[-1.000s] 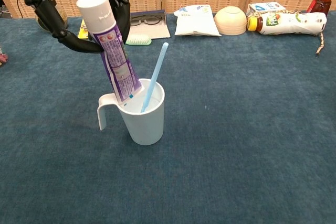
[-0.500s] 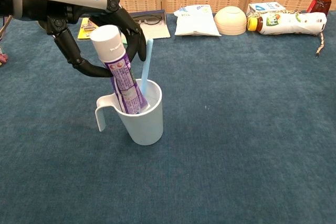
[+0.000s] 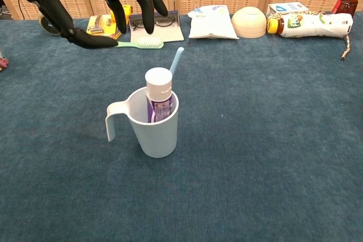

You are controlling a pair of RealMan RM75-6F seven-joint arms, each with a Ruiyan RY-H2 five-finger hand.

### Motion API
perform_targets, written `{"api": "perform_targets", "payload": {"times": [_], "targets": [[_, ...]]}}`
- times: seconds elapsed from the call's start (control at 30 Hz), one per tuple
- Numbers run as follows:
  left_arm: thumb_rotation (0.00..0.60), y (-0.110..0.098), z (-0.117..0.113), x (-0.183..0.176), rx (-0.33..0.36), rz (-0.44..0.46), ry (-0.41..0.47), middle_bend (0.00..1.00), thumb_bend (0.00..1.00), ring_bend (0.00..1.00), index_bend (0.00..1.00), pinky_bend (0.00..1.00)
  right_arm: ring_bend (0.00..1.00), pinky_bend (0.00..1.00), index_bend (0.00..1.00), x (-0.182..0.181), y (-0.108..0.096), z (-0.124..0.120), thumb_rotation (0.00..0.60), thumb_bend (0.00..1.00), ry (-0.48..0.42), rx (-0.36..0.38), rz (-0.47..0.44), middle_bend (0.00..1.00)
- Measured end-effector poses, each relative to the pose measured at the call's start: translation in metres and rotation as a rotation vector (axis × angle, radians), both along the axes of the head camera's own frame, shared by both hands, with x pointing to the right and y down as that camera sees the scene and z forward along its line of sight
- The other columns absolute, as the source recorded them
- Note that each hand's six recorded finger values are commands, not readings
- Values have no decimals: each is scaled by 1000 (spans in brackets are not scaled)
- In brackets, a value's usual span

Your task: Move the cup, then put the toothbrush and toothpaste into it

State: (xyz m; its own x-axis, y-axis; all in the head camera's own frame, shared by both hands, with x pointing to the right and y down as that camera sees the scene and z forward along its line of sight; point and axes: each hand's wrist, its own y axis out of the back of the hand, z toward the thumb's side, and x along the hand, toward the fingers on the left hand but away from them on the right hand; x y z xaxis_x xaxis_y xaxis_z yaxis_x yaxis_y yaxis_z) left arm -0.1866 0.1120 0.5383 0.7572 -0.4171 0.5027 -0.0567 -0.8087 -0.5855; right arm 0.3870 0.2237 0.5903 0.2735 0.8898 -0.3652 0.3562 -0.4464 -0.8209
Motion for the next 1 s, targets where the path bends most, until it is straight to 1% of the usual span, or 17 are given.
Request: {"api": "perform_targets", "payload": {"times": [0.1,0.13,0.2,0.23,0.27,0.33,0.37,0.43,0.5,0.53,0.6,0.67,0.8,0.83,0.9,0.93,1.0], "targets": [[600,-6,-14,-8,25,-23,19,144,369,68,347,283,0,69,0,-1,0,0,600,239,-1,0,-2,0],[600,-10,-20,-12,41,-34,26,117,366,49,327,266,0,69,0,-1,1,0,600,239,-2,0,-2,0],[600,-13,-28,-20,71,-54,36,44,362,14,235,202,0,70,0,-2,1,0,600,240,-3,-2,-5,0],[600,-16,-32,-27,96,-68,35,9,361,1,149,148,0,70,0,-2,1,-1,600,240,-5,-3,-6,0],[600,-18,-36,-35,118,-80,25,0,359,0,71,92,0,70,0,-3,1,-1,600,240,-6,-4,-6,0],[600,-19,-39,-50,164,-95,-12,0,356,0,5,22,0,69,0,-3,1,-1,600,240,-9,-6,-7,0],[600,-18,-40,-55,182,-96,-30,0,354,0,0,3,0,69,0,-3,1,-1,600,240,-9,-7,-7,0],[600,-14,-41,-69,221,-106,-74,0,342,0,0,0,0,59,0,-3,1,-2,600,239,-11,-7,-7,0],[600,-9,-42,-85,251,-129,-120,0,319,0,0,0,0,22,0,-2,1,-2,600,195,-10,-9,-6,0],[600,-4,-41,-99,270,-154,-152,0,304,0,0,0,0,11,0,0,1,-3,600,166,-5,-11,-3,0],[600,4,-41,-123,296,-212,-196,0,289,0,0,0,0,0,0,4,0,-3,600,75,17,-10,6,0],[600,16,-42,-151,333,-293,-235,0,285,0,0,0,0,0,0,8,-2,-4,600,36,52,4,10,0],[600,47,-42,-209,400,-464,-307,0,285,0,0,0,0,0,0,16,-6,-8,600,27,147,54,16,0],[600,62,-40,-232,422,-524,-338,0,285,0,0,0,0,0,0,18,-7,-10,600,27,177,72,20,0],[600,79,-38,-253,437,-579,-370,0,285,0,0,0,0,0,0,21,-9,-13,600,27,218,105,34,0],[600,94,-35,-268,442,-624,-396,0,285,0,0,0,0,0,0,23,-10,-15,600,27,237,126,47,0],[600,115,-30,-288,442,-682,-434,0,285,0,0,0,0,0,0,26,-11,-19,600,27,247,148,70,0]]}}
